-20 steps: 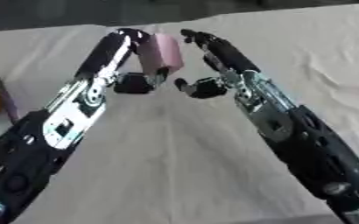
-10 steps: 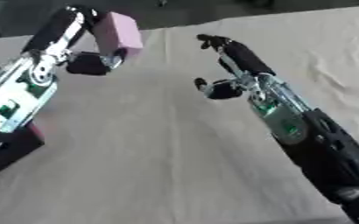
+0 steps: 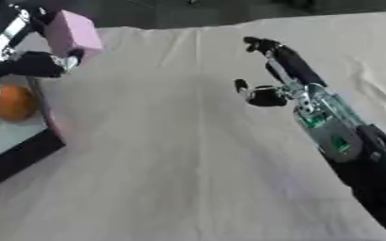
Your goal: Pick up the objects with one hand, pass them to the other hand, and then place them into the box on the other side of the table.
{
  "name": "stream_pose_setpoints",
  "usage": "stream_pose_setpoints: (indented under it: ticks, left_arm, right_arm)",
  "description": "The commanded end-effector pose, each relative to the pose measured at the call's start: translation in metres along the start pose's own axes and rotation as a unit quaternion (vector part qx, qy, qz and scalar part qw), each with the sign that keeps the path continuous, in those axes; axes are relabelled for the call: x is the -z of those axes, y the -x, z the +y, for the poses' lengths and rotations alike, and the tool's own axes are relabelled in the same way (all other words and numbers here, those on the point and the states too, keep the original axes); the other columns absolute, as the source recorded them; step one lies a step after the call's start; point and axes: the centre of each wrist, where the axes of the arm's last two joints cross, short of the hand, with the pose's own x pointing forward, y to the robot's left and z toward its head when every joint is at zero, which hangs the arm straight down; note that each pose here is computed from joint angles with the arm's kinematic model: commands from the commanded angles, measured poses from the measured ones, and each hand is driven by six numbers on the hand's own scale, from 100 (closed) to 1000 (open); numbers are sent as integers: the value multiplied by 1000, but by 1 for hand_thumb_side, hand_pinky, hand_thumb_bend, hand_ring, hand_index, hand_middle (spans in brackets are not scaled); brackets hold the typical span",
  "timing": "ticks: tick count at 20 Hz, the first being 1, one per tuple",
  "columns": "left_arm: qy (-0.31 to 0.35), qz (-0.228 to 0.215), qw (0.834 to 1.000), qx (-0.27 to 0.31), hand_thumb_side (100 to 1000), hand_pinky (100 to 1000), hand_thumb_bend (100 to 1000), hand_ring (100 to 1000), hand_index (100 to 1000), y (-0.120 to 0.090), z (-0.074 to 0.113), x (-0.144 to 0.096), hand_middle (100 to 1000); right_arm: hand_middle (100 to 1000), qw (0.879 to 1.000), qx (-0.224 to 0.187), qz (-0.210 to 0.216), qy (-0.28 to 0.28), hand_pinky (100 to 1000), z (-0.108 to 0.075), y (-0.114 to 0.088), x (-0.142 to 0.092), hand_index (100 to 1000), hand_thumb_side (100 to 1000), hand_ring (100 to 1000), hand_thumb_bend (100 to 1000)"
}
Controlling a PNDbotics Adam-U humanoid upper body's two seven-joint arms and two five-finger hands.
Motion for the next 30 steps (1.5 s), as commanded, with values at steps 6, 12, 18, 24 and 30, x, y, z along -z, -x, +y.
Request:
stream_pose_setpoints:
  ticks: [6, 12, 18, 24, 30]
  left_arm:
    - [-62, 82, 995, 11, 114, 844, 100, 678, 428, 52, 44, -30, 543]
    - [-75, 144, 986, 23, 113, 843, 106, 682, 443, 90, 36, -45, 546]
    - [-79, 171, 982, 33, 100, 848, 212, 703, 546, 111, 29, -53, 578]
    - [-59, 196, 976, 80, 280, 918, 632, 829, 850, 128, 24, -57, 732]
    - [-56, 209, 968, 127, 627, 948, 970, 865, 901, 135, 27, -60, 762]
  right_arm:
    - [804, 998, -23, 14, 49, 849, -34, 13, -9, 942, 101, 896, 274]
    - [802, 997, -28, 27, 73, 848, -50, 21, -17, 939, 100, 894, 277]
    - [794, 993, -9, 49, 105, 839, -63, 27, -23, 936, 100, 889, 234]
    - [791, 990, 4, 58, 128, 835, -72, 30, -25, 935, 100, 887, 210]
    - [789, 989, 10, 66, 132, 833, -72, 32, -28, 935, 100, 886, 187]
